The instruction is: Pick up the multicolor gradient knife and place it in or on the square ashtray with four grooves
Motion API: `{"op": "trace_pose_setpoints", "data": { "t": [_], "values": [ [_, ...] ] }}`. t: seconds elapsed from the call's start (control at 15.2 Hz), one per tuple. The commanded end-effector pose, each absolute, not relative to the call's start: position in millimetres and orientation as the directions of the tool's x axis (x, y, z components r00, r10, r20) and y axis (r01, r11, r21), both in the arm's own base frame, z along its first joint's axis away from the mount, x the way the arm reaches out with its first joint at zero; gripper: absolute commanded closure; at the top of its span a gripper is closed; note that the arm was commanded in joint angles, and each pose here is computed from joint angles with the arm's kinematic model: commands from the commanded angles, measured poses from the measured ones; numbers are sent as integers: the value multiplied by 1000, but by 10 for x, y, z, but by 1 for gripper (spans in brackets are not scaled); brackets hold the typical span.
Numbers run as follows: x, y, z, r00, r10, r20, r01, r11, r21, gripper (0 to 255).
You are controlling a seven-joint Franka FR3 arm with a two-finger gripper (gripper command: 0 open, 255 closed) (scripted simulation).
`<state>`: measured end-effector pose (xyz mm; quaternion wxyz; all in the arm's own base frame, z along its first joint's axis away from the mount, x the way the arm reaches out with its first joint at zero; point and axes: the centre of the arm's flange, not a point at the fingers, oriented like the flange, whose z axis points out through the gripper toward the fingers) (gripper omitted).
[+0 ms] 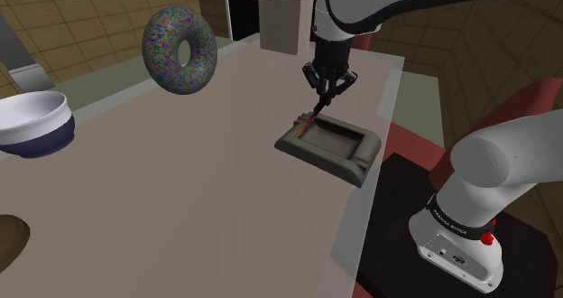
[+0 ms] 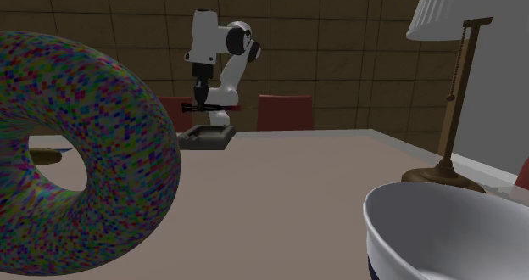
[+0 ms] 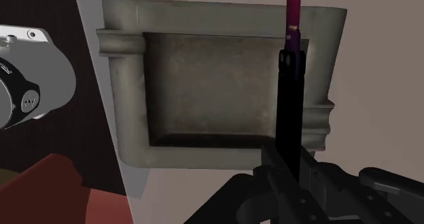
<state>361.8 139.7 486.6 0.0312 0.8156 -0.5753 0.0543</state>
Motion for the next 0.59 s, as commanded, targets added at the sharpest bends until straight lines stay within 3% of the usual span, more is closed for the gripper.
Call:
{"op": "trace_pose_setpoints", "data": {
  "t": [0.0,0.53],
  "values": [
    [3531,1143,4853,334,-935,124,-941,-337,-12,255],
    [3436,897,4538,334,-935,124,-941,-337,-12,255]
  ]
}}
